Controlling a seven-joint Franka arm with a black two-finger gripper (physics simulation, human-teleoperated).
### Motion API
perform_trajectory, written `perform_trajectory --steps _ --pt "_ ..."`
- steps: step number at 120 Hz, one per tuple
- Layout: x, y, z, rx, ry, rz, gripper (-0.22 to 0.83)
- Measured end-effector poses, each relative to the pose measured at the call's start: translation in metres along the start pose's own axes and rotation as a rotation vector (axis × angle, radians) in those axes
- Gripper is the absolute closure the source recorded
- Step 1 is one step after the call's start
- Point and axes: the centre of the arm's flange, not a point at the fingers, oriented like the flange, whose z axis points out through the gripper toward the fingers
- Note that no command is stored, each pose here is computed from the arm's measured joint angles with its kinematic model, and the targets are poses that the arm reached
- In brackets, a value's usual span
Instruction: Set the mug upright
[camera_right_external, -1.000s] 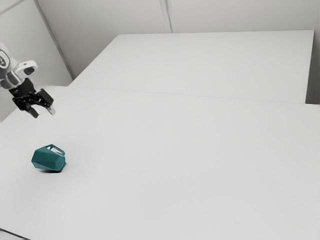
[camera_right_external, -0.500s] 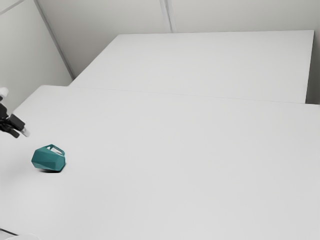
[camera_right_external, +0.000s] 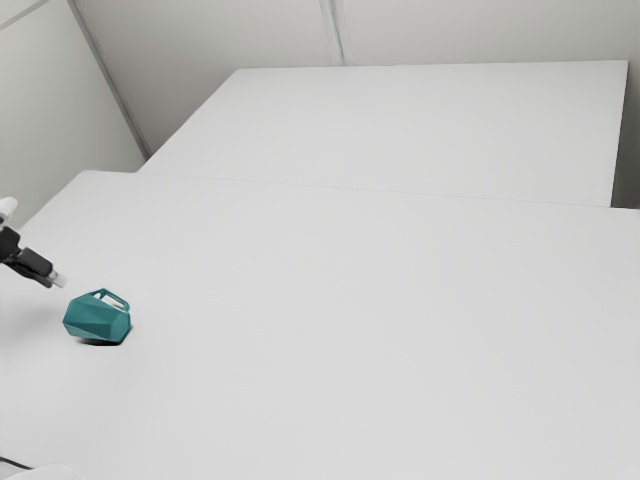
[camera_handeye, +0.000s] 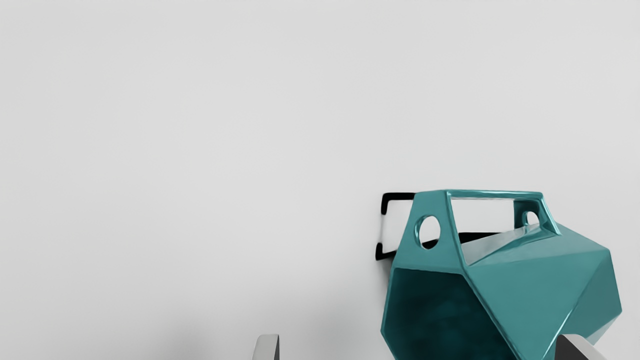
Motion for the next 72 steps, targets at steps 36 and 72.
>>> perform_trajectory --steps 36,72 --pt "-0.031 -0.004 0.011 -0.112 0.041 -0.018 0.00" --pt "-0.031 -0.004 0.030 -0.180 0.066 -0.009 0.00"
